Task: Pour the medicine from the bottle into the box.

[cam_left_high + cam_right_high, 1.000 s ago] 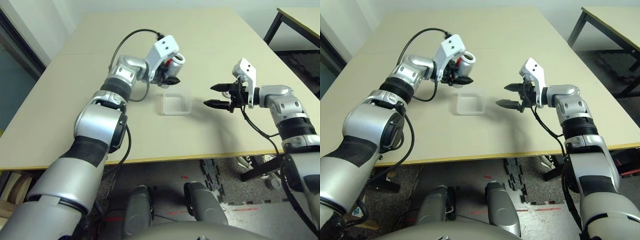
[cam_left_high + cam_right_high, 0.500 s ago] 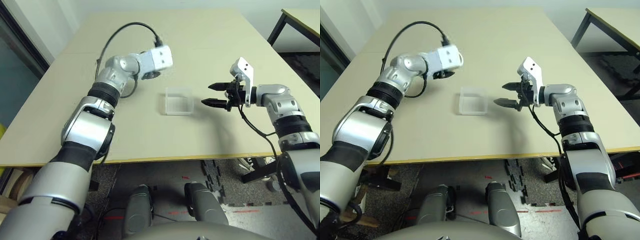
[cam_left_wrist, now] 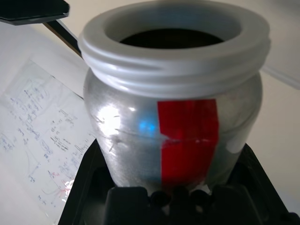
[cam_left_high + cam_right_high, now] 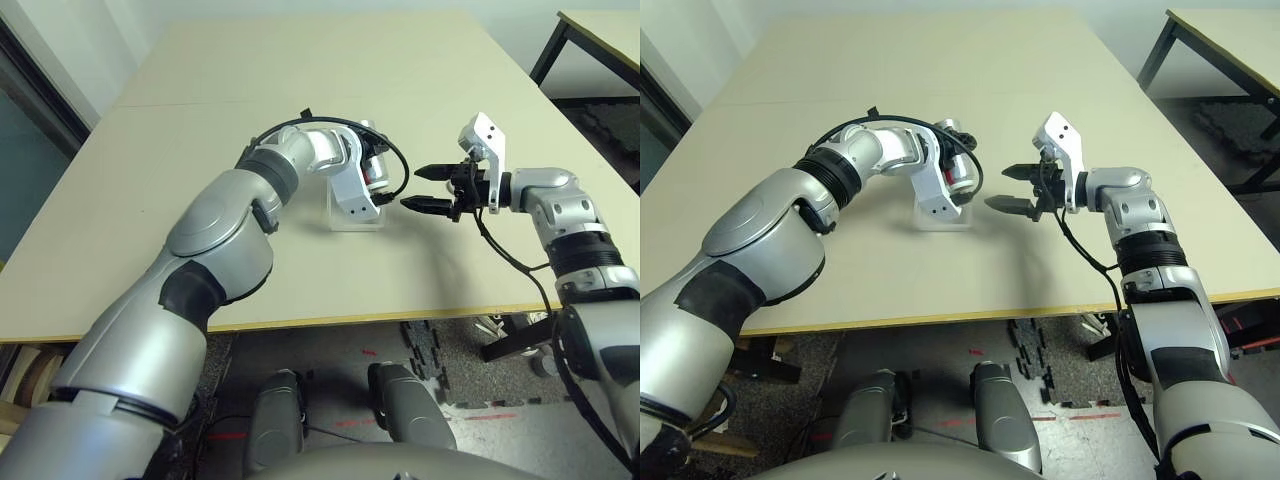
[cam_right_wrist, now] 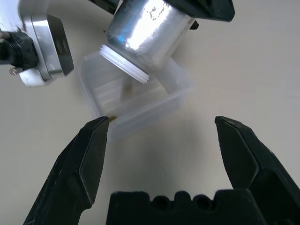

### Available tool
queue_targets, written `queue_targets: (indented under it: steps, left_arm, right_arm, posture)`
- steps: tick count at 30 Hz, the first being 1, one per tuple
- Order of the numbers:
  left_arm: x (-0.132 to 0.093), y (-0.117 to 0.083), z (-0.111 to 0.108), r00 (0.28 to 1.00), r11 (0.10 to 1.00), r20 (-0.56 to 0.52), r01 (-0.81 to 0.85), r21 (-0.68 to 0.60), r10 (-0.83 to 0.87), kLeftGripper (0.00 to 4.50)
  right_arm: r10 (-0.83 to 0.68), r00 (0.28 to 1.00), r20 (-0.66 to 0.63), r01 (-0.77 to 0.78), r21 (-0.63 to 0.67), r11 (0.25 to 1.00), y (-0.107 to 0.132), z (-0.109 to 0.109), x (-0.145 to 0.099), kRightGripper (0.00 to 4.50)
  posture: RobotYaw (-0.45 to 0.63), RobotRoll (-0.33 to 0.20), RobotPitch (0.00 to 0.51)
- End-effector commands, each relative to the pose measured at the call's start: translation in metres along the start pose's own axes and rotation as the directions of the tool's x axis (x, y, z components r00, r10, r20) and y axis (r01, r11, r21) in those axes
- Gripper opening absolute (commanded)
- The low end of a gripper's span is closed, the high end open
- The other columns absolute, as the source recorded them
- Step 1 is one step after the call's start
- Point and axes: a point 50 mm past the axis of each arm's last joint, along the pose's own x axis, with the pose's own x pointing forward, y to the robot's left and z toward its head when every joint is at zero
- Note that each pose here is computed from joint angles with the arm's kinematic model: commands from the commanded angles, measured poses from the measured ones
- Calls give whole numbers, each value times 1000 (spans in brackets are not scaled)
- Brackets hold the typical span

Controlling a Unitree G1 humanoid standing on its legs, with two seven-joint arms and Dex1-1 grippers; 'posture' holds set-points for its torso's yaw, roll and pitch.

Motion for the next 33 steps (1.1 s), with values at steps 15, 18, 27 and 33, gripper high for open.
queue_targets:
  steps: [15, 18, 27, 33]
  left_arm:
    - [-22, -18, -36, 998, 526, 27, 50, -849, -50, 2716]
    - [-28, -25, -43, 998, 182, 63, 58, -982, 22, 2716]
    - [-47, -63, -55, 990, -457, -14, 51, -888, 139, 2716]
    - [-64, -90, -58, 987, -685, -129, -31, -727, 93, 2716]
  right_arm:
    - [-5, 1000, 5, 5, 13, 1000, 1, 0, -1, 4500]
    - [-12, 1000, 6, 11, 21, 1000, 0, -2, -1, 4500]
    - [-40, 999, 19, 39, 25, 999, -3, -7, -7, 4500]
    - [-38, 998, -60, 34, -62, 998, -4, -9, -9, 4500]
  posture:
    - [-214, 0, 86]
    - [-214, 0, 82]
    - [-207, 0, 79]
    - [-205, 0, 80]
